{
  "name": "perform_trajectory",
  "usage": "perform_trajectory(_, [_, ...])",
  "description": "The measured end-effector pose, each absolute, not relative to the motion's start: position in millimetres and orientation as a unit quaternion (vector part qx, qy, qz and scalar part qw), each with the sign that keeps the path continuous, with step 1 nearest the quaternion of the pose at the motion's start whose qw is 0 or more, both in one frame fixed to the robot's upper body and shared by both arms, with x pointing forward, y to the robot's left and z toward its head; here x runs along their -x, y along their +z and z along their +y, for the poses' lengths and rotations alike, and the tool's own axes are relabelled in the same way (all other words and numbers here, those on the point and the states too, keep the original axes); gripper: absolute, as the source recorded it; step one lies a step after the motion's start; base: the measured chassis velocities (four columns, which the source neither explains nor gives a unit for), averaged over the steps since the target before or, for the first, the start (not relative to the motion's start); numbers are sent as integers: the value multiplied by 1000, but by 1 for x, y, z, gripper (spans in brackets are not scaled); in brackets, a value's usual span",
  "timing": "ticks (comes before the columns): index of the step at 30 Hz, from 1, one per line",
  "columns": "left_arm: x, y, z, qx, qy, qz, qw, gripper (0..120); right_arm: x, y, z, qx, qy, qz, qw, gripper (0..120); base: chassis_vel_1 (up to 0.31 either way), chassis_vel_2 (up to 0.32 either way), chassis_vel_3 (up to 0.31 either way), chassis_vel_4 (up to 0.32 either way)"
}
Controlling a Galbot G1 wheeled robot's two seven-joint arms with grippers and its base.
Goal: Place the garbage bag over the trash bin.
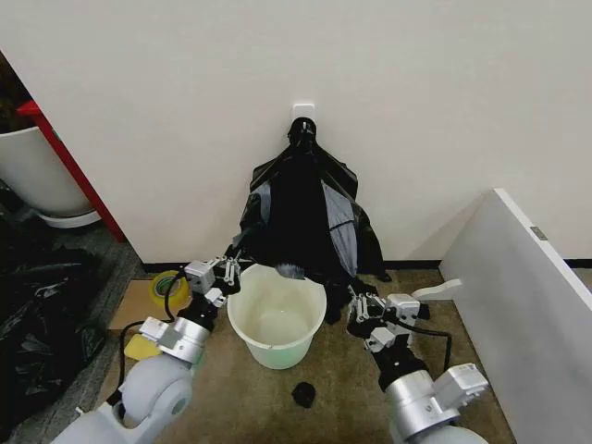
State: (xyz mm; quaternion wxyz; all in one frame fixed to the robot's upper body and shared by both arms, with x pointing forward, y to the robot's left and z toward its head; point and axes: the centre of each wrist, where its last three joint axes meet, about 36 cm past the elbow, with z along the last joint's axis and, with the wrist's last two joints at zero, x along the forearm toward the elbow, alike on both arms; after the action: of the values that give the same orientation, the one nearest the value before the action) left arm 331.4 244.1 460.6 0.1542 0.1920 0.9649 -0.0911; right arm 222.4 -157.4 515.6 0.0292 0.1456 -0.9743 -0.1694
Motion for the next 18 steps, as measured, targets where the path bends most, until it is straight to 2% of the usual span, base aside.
perform_trajectory(4, [-324,484,246,-192,-97,959,183,0,-227,517,-164,-154,-154,-976,-8,0,0,0,0,0])
perform_trajectory(5, [-322,493,246,-195,-104,956,193,0,-230,518,-168,-162,-143,-976,-39,0,0,0,0,0])
perform_trajectory(8, [-321,497,246,-196,-108,954,198,0,-232,519,-170,-166,-139,-975,-54,0,0,0,0,0])
perform_trajectory(12, [-320,515,247,-204,-124,946,218,0,-245,526,-179,-217,-119,-958,-143,0,0,0,0,0])
perform_trajectory(18, [-319,521,249,-203,-125,945,224,0,-246,526,-179,-238,-118,-952,-152,0,0,0,0,0])
